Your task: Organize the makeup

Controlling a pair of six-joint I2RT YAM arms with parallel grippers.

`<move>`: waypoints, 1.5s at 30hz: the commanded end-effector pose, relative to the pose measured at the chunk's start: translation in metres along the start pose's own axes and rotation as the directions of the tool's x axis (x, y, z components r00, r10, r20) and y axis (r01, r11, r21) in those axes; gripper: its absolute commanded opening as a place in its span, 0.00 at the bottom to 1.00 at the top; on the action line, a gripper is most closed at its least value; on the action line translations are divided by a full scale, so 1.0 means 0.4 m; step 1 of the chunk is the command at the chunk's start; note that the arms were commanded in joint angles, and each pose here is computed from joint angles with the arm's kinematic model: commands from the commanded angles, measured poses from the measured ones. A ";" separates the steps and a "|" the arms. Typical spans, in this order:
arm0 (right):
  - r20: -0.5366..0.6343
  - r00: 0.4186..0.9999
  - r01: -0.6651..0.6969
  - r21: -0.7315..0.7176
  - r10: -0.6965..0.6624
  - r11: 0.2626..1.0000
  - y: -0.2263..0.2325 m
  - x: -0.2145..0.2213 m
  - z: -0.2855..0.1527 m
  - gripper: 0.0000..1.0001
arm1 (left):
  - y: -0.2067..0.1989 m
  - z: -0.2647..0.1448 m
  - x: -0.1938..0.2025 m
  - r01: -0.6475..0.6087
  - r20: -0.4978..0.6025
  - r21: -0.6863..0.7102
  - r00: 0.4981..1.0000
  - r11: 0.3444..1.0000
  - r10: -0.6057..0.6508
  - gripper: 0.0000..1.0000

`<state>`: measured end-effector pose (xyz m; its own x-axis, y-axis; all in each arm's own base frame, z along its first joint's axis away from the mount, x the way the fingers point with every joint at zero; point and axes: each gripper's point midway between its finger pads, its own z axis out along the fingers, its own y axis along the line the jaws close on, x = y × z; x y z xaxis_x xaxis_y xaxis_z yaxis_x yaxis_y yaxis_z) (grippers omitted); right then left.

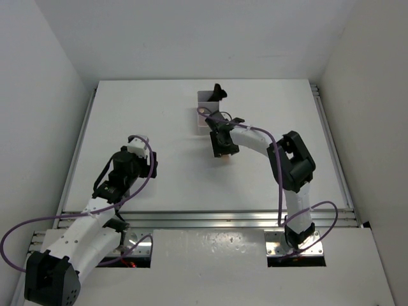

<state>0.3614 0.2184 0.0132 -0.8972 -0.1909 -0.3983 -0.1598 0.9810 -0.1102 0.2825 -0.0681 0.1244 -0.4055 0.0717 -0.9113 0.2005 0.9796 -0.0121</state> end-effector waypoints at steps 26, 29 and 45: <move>0.546 0.518 0.842 -0.189 -0.659 0.505 0.075 -0.178 -0.162 0.00 | -0.001 0.005 0.000 0.004 0.014 0.003 1.000 1.000 -0.004 0.78; 0.652 0.366 0.919 -0.143 -0.664 0.367 0.103 -0.209 -0.170 0.00 | -0.001 0.005 0.000 0.004 0.014 0.003 1.000 1.000 -0.004 0.78; 0.688 -0.013 0.975 0.169 -0.726 0.143 0.110 -0.408 -0.102 0.00 | 0.004 0.010 0.000 -0.006 0.003 -0.006 1.000 1.000 0.006 0.78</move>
<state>0.4706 0.2852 0.0980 0.2893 -0.7638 -0.5770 -0.8774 0.0294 -0.4789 0.2805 -0.0671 0.1124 -0.4363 0.0843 -0.8959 0.2009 0.9796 -0.0057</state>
